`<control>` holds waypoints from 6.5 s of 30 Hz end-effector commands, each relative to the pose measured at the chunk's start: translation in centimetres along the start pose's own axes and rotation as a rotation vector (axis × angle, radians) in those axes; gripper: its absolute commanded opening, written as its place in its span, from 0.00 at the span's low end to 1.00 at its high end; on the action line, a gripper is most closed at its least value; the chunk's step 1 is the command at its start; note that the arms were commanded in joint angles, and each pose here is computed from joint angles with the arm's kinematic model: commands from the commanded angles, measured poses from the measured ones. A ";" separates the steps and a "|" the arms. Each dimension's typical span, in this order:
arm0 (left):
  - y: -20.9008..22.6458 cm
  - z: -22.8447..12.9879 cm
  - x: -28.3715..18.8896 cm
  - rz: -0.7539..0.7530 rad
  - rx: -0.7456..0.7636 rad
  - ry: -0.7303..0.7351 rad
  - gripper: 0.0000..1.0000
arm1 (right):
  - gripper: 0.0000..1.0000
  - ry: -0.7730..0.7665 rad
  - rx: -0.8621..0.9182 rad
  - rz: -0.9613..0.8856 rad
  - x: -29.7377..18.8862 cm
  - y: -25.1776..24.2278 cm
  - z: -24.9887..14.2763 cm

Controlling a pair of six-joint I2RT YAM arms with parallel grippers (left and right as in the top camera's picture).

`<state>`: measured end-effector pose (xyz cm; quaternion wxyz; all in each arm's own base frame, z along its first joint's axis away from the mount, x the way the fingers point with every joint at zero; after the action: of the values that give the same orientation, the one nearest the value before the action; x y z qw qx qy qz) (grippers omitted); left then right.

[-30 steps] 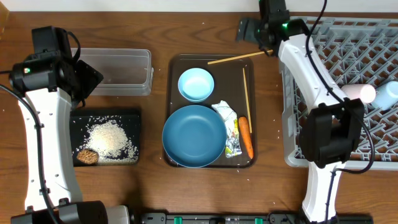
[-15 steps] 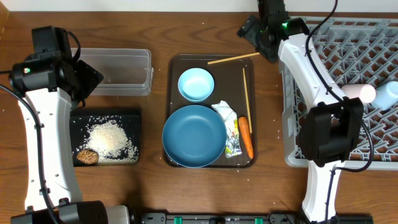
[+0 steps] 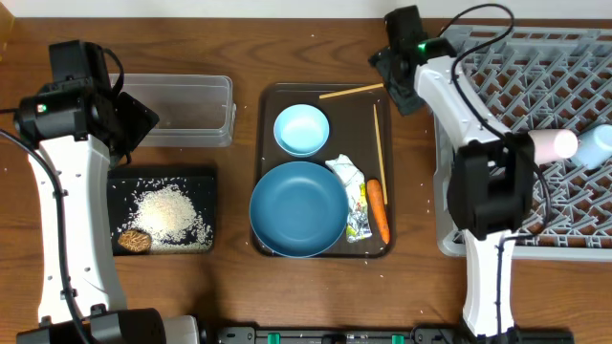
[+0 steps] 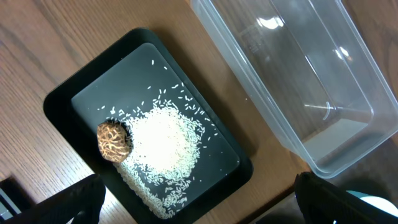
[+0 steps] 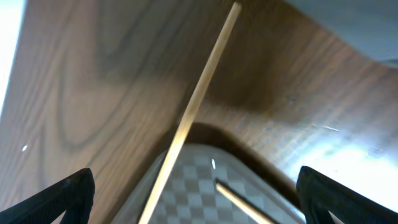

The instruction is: Sort waste into correct bins and load items into the dishwasher rack

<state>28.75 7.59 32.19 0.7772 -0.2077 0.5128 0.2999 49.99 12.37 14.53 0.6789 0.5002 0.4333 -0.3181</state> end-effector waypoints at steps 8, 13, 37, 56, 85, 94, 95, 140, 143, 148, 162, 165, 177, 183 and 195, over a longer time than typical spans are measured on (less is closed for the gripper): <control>0.3 0.1 -0.8 -0.003 -0.022 -0.025 0.98 | 0.88 -0.025 0.060 0.005 4.1 -0.3 0.6; 0.3 0.1 -0.8 -0.003 -0.023 -0.025 0.98 | 0.77 -0.035 0.055 0.002 4.5 -0.4 0.7; 0.3 0.1 -0.8 -0.003 -0.023 -0.025 0.98 | 0.26 -0.078 0.051 0.001 4.5 -0.4 1.4; 0.3 0.1 -0.8 -0.003 -0.023 -0.025 0.98 | 0.02 -0.063 0.085 0.013 4.6 -0.4 2.7; 0.3 0.1 -0.8 -0.003 -0.022 -0.025 0.98 | 0.01 -0.139 -0.351 0.342 -11.6 4.9 6.8; 0.3 0.1 -0.8 -0.003 -0.023 -0.025 0.98 | 0.01 -0.374 -0.709 0.308 -20.7 2.5 12.6; 0.3 0.1 -0.8 -0.003 -0.022 -0.025 0.98 | 0.01 -0.387 -0.725 0.281 -20.9 2.1 13.2; 0.3 0.1 -0.8 -0.003 -0.023 -0.025 0.98 | 0.98 0.087 -1.055 0.298 -16.2 1.3 3.5; 0.3 0.1 -0.8 -0.003 -0.023 -0.025 0.98 | 0.98 0.167 -1.081 0.291 -15.4 1.3 -0.2; 0.3 0.1 -0.8 -0.003 -0.022 -0.025 0.98 | 0.95 0.191 -1.154 0.161 -11.8 0.6 -5.4; 0.3 0.1 -0.8 -0.003 -0.023 -0.025 0.98 | 0.92 0.198 -1.075 -0.263 -3.6 -3.9 -8.3; 0.3 0.1 -0.8 -0.003 -0.023 -0.025 0.98 | 0.93 0.226 -1.098 -0.279 -2.8 -4.2 -8.0; 0.3 0.1 -0.8 -0.003 -0.022 -0.025 0.98 | 0.89 0.278 -1.113 -0.327 -0.6 -5.2 -7.9; 0.3 0.1 -0.8 -0.003 -0.023 -0.025 0.98 | 0.86 0.362 -1.145 -0.317 1.2 -5.8 -8.5; 0.3 0.1 -0.8 -0.003 -0.022 -0.025 0.98 | 0.60 0.401 -1.129 -0.325 2.1 -6.4 -8.9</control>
<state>28.75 7.59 32.19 0.7772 -0.2077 0.5128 0.2999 43.20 19.01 10.37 0.7025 0.0398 0.7096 -0.0370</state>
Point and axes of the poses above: each gripper's point midway between its finger pads, its own x axis out along the fingers, its own y axis along the line the jaws close on, z = x × y, the point moved 10 cm from there along -x, back along the fingers, and after that the axes turned 13 degrees about x, right-handed, at the moved point
